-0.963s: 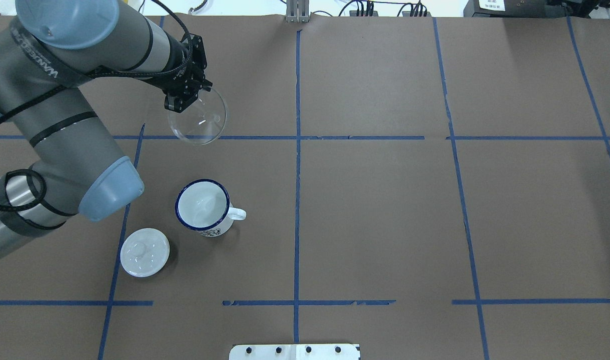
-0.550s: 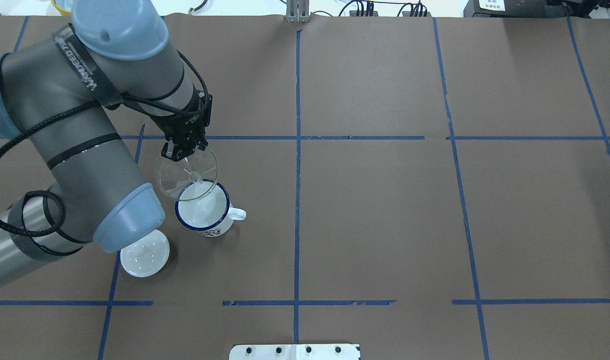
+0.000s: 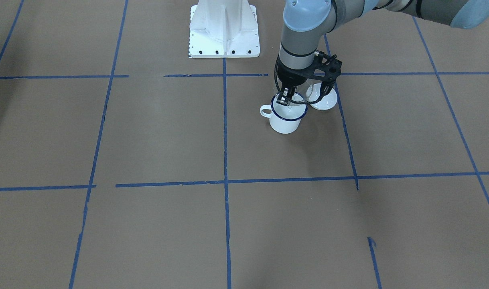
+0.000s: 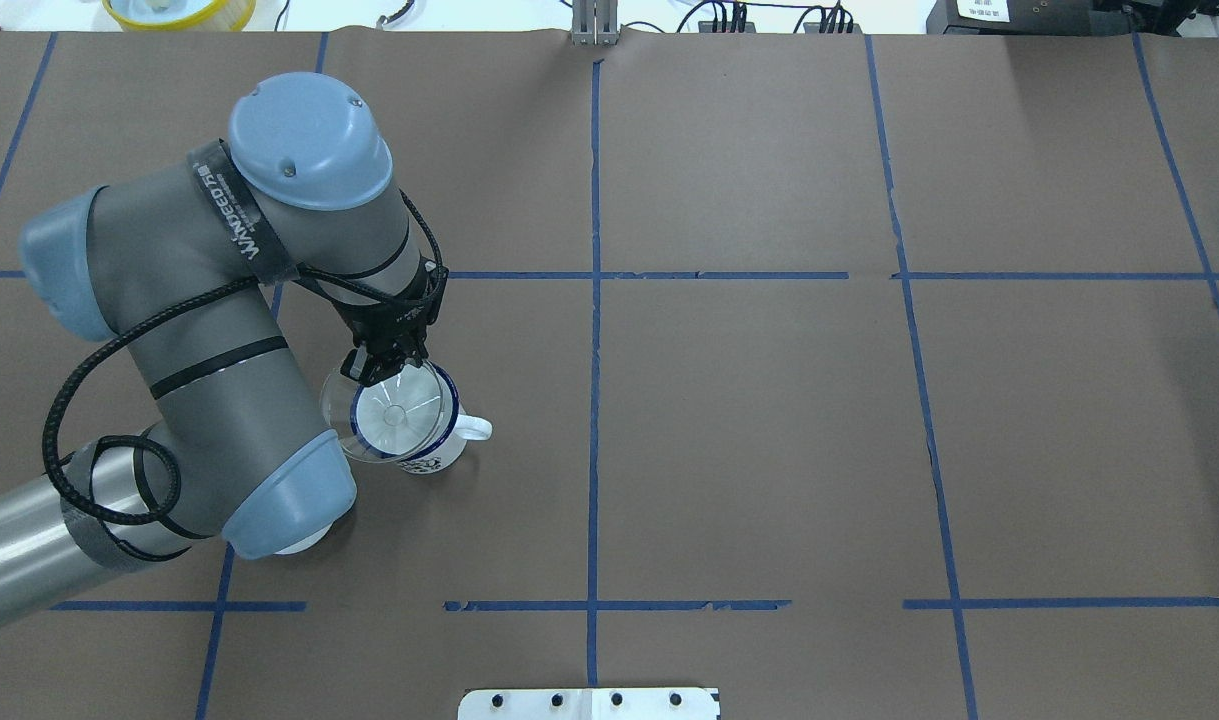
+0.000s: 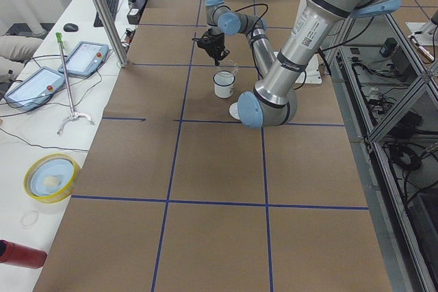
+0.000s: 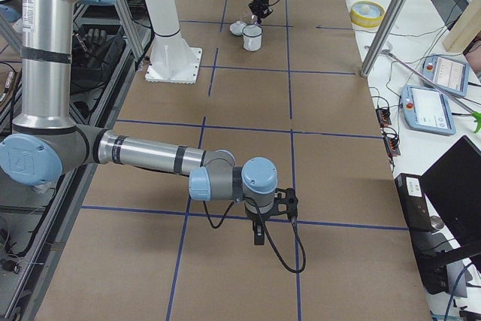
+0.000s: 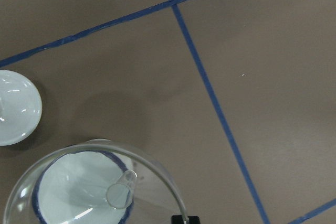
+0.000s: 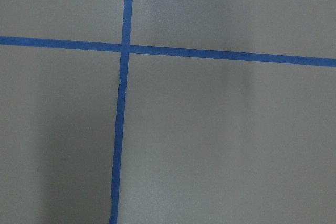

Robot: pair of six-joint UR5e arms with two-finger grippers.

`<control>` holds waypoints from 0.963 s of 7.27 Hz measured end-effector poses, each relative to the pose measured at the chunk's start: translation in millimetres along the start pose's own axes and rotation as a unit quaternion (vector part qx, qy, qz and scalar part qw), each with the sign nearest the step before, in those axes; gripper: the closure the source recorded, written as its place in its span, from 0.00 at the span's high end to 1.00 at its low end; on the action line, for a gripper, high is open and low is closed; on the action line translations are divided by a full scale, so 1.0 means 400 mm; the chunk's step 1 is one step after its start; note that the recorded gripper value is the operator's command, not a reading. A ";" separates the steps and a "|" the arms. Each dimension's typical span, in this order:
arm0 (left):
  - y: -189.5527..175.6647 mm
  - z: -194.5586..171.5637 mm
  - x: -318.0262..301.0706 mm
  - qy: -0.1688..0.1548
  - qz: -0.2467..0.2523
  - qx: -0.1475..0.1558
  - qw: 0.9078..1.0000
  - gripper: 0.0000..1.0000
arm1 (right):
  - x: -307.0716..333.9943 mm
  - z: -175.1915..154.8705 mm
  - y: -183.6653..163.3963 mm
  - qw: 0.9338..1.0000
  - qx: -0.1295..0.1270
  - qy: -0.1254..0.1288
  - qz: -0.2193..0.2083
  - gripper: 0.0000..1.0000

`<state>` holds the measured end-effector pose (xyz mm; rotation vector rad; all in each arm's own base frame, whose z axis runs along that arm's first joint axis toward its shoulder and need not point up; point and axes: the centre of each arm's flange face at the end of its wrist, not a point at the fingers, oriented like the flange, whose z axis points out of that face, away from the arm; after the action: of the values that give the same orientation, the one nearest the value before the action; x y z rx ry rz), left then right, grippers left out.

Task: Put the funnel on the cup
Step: 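Lower the funnel into the mug mouth and open the left gripper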

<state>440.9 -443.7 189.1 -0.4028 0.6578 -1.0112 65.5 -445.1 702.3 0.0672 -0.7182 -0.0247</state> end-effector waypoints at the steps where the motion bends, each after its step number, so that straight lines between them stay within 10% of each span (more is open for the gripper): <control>1: 0.000 0.012 0.001 -0.004 0.019 0.002 1.000 0.00 | 0.000 0.000 0.000 1.000 0.000 0.000 0.000 1.00; 7: -0.008 0.073 0.024 0.003 0.056 -0.002 0.998 0.00 | 0.001 0.001 0.000 1.000 0.000 0.000 0.000 1.00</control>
<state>461.8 -453.2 209.6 -0.3631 0.6809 -0.9042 65.5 -444.9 702.8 0.0663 -0.7182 -0.0244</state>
